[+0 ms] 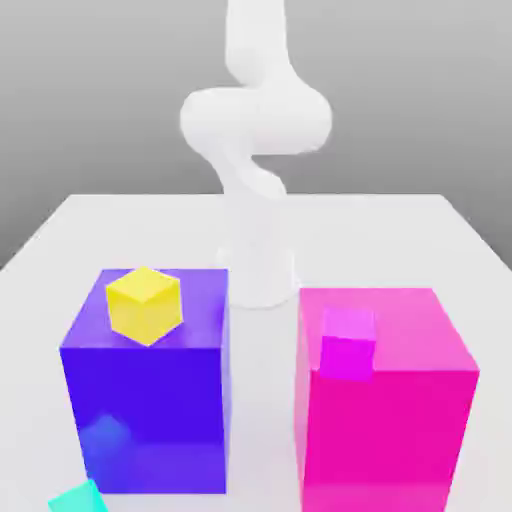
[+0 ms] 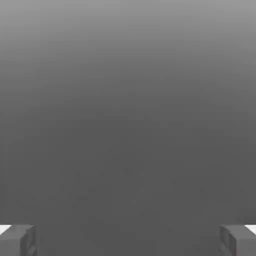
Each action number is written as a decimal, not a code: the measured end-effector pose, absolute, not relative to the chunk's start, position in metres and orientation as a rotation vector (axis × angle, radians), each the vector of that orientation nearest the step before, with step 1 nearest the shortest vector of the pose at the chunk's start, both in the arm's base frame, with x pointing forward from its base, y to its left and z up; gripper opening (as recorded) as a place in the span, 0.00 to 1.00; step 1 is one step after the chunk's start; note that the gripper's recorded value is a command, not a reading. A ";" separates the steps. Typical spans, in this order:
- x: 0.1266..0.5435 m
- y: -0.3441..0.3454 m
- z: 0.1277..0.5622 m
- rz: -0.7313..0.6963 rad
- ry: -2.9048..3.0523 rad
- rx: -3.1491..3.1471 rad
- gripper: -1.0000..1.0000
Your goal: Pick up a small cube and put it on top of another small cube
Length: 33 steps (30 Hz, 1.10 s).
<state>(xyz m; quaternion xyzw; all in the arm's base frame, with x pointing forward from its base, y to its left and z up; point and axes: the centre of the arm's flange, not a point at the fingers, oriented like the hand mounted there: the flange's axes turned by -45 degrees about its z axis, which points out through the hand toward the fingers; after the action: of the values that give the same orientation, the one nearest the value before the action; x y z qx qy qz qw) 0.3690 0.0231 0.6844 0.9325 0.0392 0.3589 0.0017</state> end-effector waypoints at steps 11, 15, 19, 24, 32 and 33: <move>0.422 0.194 0.466 0.542 1.134 2.820 0.50; 0.398 0.242 0.375 0.344 1.495 2.679 0.50; 0.352 0.269 0.282 0.164 1.839 2.502 0.50; 0.303 0.264 0.196 0.008 2.099 2.332 0.50; 0.300 0.261 0.137 0.000 2.112 2.326 0.00; 0.300 0.261 0.137 -0.001 2.112 2.326 0.00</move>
<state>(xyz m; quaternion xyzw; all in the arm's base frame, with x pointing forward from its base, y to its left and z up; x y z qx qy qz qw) 0.2998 0.2606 0.1369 0.7403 0.6723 -0.0002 -0.0001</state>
